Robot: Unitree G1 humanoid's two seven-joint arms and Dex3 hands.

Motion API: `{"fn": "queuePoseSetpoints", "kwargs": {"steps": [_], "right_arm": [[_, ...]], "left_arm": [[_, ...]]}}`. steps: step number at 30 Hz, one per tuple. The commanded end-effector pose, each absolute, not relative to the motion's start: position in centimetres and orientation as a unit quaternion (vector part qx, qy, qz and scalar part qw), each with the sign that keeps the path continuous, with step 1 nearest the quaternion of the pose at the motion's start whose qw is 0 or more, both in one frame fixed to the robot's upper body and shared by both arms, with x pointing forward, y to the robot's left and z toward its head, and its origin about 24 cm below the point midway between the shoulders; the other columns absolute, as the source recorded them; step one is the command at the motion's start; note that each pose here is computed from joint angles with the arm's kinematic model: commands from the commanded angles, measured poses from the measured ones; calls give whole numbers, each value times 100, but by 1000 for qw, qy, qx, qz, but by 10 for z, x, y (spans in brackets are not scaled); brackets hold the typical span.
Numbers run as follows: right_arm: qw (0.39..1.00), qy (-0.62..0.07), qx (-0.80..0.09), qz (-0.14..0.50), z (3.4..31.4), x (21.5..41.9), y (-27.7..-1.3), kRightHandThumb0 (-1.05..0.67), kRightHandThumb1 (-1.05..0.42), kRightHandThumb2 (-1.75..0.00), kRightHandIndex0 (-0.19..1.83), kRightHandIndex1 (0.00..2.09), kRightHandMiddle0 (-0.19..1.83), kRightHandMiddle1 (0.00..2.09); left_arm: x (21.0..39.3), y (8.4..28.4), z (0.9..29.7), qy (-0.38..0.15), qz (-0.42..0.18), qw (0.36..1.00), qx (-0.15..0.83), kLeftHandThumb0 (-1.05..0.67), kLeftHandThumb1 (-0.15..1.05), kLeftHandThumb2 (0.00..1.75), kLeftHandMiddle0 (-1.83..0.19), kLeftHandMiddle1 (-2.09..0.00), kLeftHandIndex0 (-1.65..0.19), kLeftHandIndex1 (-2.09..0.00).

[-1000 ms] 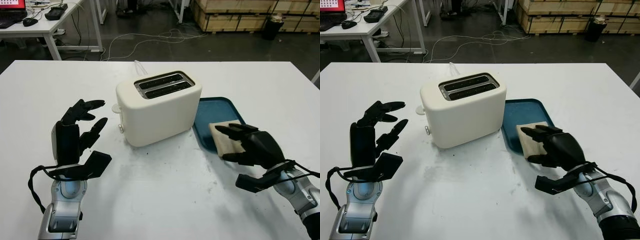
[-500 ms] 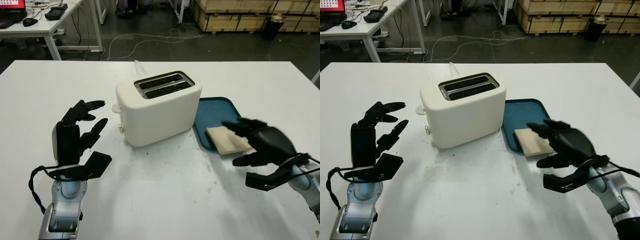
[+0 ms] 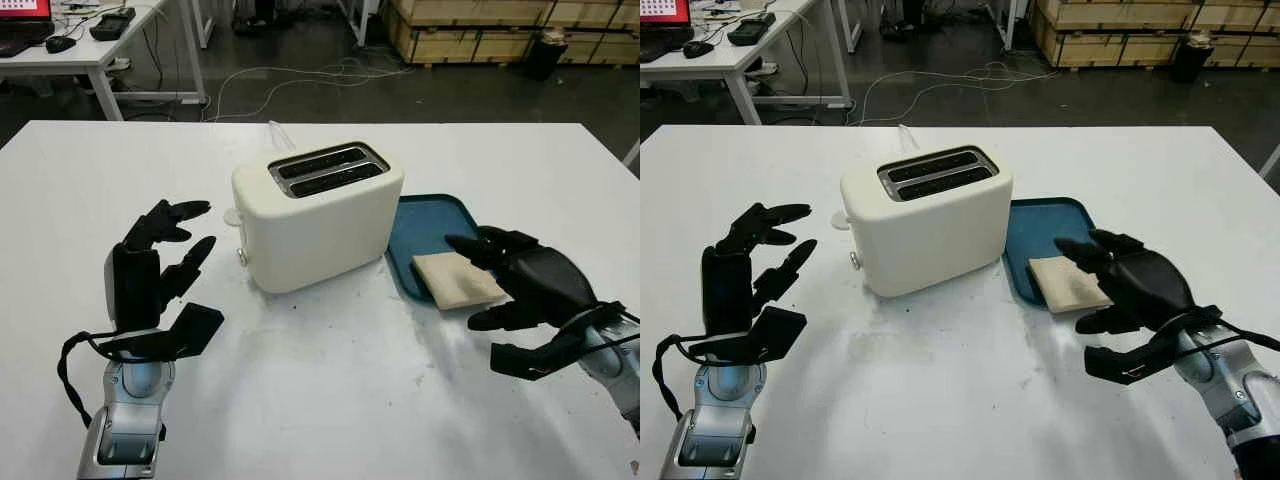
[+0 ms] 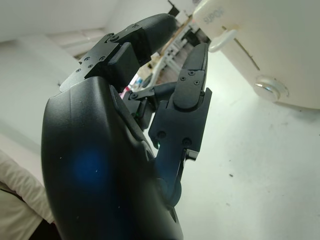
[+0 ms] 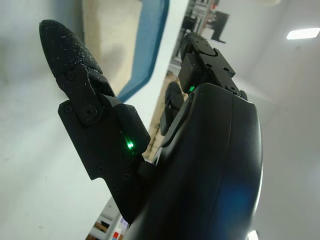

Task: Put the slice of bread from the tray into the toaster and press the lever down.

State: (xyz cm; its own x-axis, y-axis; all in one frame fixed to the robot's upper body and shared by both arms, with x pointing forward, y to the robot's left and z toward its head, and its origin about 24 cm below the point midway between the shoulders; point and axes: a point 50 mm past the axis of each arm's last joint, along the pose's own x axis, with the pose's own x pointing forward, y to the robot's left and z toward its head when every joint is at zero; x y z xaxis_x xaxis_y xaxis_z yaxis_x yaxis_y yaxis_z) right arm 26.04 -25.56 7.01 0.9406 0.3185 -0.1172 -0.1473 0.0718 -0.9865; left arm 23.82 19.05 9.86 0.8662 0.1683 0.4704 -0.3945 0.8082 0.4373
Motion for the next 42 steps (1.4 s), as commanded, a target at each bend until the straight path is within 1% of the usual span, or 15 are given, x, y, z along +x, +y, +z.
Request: {"fn": "queuePoseSetpoints", "kwargs": {"steps": [1, 9, 14, 19, 23, 26, 29, 32, 35, 37, 38, 39, 40, 41, 42], "right_arm": [[721, -61, -670, 164, 72, 265, -255, -78, -71, -1, 22, 1, 25, 0], [711, -42, -678, 181, 62, 265, -255, -80, -72, 0, 23, 1, 25, 0], [697, -40, -692, 183, 54, 265, -255, -75, -71, 0, 26, 2, 27, 1], [698, -44, -694, 172, 45, 266, -254, -54, -69, 0, 30, 3, 31, 2], [706, -67, -691, 140, 39, 266, -253, -34, -68, 0, 42, 8, 41, 5], [702, -83, -695, 127, 35, 266, -252, -25, -73, -2, 45, 9, 44, 5], [692, -101, -705, 116, 33, 266, -252, -22, -76, -2, 49, 11, 48, 6], [674, -116, -724, 93, 33, 267, -253, -13, -86, -5, 56, 14, 53, 7], [657, -126, -739, 79, 33, 267, -253, -2, -91, -16, 65, 18, 61, 9], [651, -130, -744, 73, 33, 267, -253, -4, -91, -11, 75, 25, 72, 12], [652, -128, -744, 72, 33, 267, -253, -11, -92, -7, 80, 30, 79, 14], [654, -124, -743, 73, 34, 267, -253, -17, -92, -5, 80, 47, 86, 17], [653, -123, -744, 74, 34, 268, -252, -22, -91, -2, 75, 75, 92, 20], [651, -123, -745, 74, 35, 268, -252, -25, -91, -1, 72, 98, 96, 23], [650, -126, -746, 73, 35, 267, -252, -28, -90, -1, 72, 113, 99, 25]], "left_arm": [[238, 190, 101, -214, 155, 926, 269, -26, 92, 4, -47, -127, -64, -61], [238, 191, 101, -216, 159, 925, 268, -26, 92, 3, -48, -127, -65, -61], [238, 191, 101, -217, 156, 925, 270, -23, 92, 4, -47, -127, -65, -60], [238, 191, 103, -218, 157, 924, 273, -26, 92, 5, -48, -126, -65, -60], [238, 191, 102, -223, 154, 923, 273, -24, 92, 4, -48, -126, -66, -60], [238, 191, 102, -225, 156, 923, 271, -25, 92, 4, -48, -125, -66, -61], [237, 190, 102, -226, 157, 923, 271, -25, 92, 5, -49, -125, -66, -60], [237, 190, 102, -227, 157, 923, 270, -25, 92, 6, -49, -125, -66, -60], [237, 190, 102, -226, 157, 923, 268, -26, 92, 6, -49, -125, -66, -59], [237, 190, 102, -227, 157, 923, 267, -26, 92, 6, -49, -125, -66, -59], [237, 190, 102, -227, 157, 923, 267, -25, 92, 6, -49, -125, -66, -59], [237, 190, 102, -227, 157, 923, 268, -25, 92, 6, -49, -125, -66, -59], [237, 189, 102, -227, 156, 923, 268, -24, 92, 6, -49, -125, -66, -59], [237, 189, 103, -227, 157, 923, 268, -24, 92, 6, -49, -125, -67, -59], [237, 189, 103, -227, 157, 923, 268, -24, 92, 6, -49, -125, -67, -59]]}}
